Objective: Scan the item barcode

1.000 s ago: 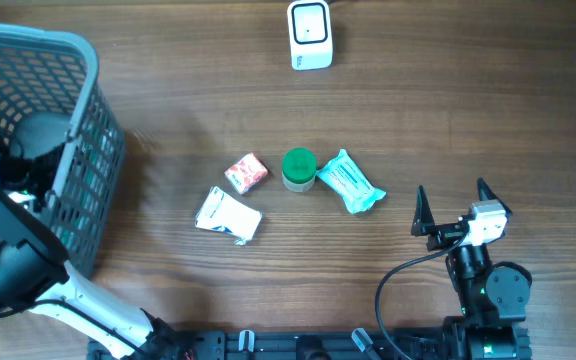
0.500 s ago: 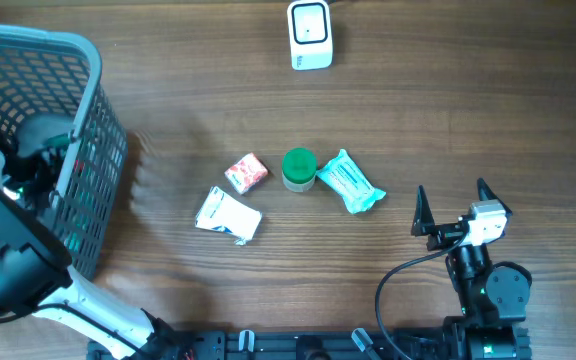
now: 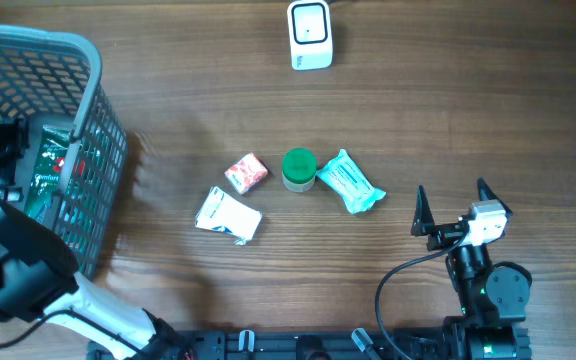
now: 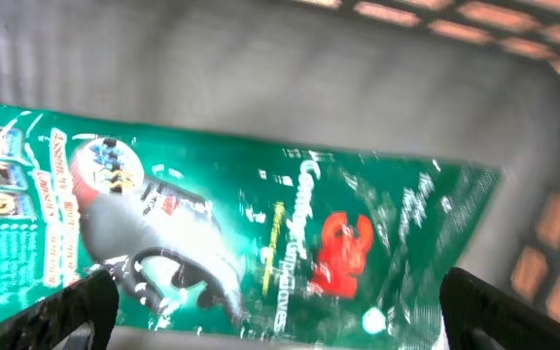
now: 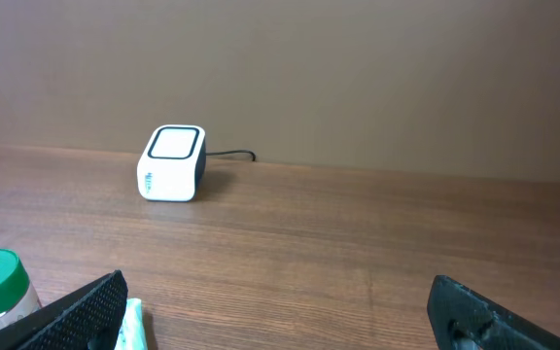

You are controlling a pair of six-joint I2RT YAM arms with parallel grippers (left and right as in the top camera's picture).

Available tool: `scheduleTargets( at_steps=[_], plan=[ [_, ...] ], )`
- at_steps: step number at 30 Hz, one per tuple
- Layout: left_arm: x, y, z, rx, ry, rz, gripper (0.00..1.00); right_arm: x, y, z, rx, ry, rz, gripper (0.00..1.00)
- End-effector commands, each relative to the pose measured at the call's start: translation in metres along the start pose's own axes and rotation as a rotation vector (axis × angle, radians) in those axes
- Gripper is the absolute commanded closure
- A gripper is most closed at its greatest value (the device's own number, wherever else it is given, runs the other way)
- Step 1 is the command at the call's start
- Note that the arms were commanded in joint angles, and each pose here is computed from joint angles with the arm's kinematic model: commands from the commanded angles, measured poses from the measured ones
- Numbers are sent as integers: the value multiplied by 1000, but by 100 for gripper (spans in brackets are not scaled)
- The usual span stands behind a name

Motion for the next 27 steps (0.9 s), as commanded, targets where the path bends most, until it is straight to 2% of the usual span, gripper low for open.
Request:
scheduleTargets(
  at_steps=[1,5,7,9,15,19,20,21,22,23,27],
  plan=[
    [-13,1,-19,-69,30,32,0,0,2,1,-19,-9,20,0],
    [16,13,-39,-740,80,161,0,0,2,1,-20,-9,20,0],
    [30,16,-44,-887,79,182,0,0,2,1,-20,-9,20,0],
    [45,16,-46,-943,70,170,0,0,2,1,-20,-9,20,0],
    [90,11,-45,-957,4,39,0,0,2,1,-19,-9,20,0],
    [123,14,-58,-946,22,67,0,0,2,1,-20,-9,20,0],
    [131,16,-62,-938,29,95,3,0,2,1,-20,-9,20,0],
    [139,18,-66,-921,38,125,46,0,2,1,-20,-9,20,0],
    [141,19,-67,-919,41,137,81,0,2,1,-20,-9,20,0],
    [141,19,-67,-918,42,142,96,0,2,1,-20,-9,20,0],
    [138,19,-67,-881,43,134,96,0,2,1,-20,-9,20,0]
  ],
)
Point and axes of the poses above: each gripper's point midway between its finger pads, its own x axis out along the fingers, its own y axis along the line the jaws close on, z = x × y, the point moved 10 cm from there along -x, back along the fingers, and after that the axes turned 8 degrees about x, right-handed, at the moved point
